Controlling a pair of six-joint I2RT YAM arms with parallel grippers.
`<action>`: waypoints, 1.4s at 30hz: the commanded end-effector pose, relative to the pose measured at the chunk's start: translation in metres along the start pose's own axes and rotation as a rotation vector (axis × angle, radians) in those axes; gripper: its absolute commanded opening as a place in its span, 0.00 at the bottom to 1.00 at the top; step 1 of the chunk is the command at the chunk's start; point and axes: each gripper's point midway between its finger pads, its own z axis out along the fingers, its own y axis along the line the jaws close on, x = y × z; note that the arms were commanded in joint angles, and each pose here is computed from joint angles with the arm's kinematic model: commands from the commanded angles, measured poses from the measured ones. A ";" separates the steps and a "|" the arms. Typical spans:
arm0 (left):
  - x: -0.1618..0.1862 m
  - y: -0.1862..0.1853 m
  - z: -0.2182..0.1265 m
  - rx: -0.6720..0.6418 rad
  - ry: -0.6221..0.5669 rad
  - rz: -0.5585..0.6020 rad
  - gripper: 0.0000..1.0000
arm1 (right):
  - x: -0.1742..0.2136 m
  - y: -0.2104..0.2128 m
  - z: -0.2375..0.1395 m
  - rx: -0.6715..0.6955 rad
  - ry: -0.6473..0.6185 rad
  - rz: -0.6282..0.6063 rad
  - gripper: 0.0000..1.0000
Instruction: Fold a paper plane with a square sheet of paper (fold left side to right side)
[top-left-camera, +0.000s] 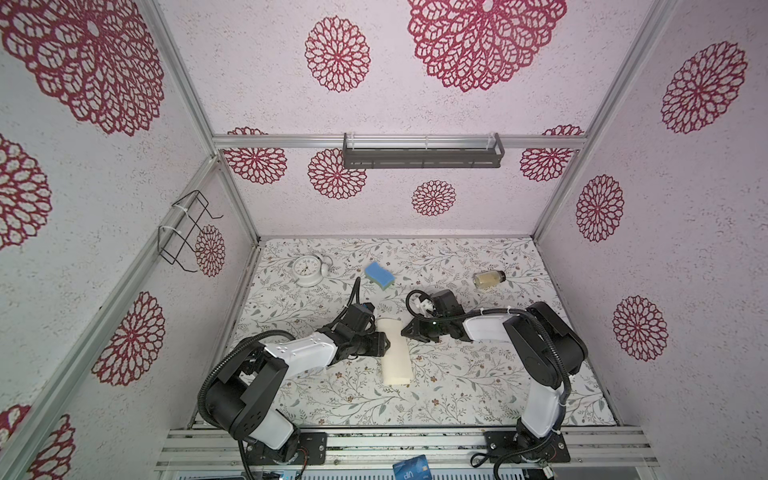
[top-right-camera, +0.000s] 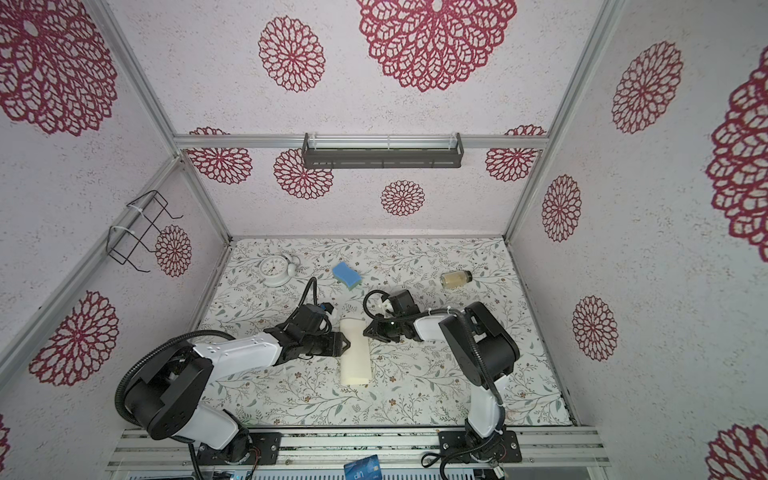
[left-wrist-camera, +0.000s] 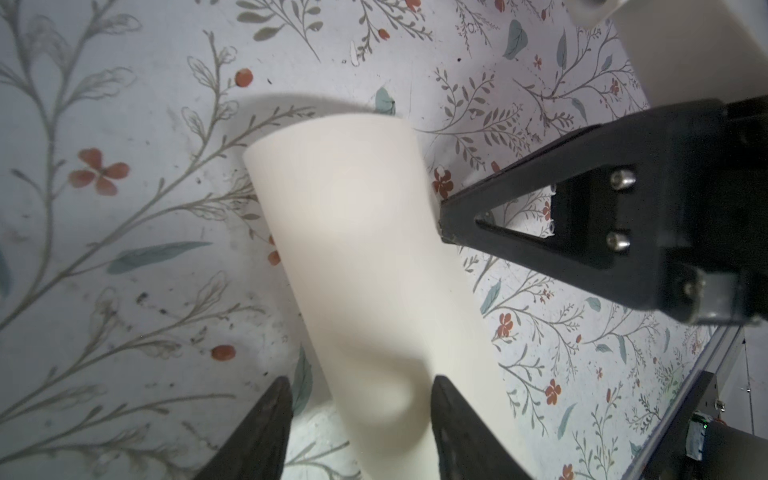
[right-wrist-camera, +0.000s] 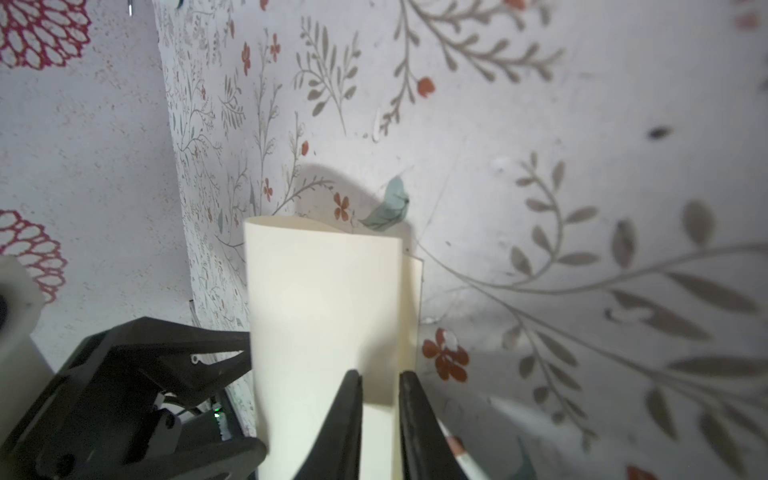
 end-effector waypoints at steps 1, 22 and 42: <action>-0.007 -0.003 0.002 -0.010 -0.019 0.022 0.55 | -0.004 0.011 -0.015 -0.012 -0.029 -0.022 0.38; -0.011 0.001 -0.014 -0.070 -0.019 0.088 0.58 | 0.018 -0.021 -0.030 0.139 -0.060 0.025 0.27; -0.008 0.010 -0.017 -0.133 0.017 0.162 0.56 | 0.010 0.026 -0.038 0.063 -0.100 -0.034 0.03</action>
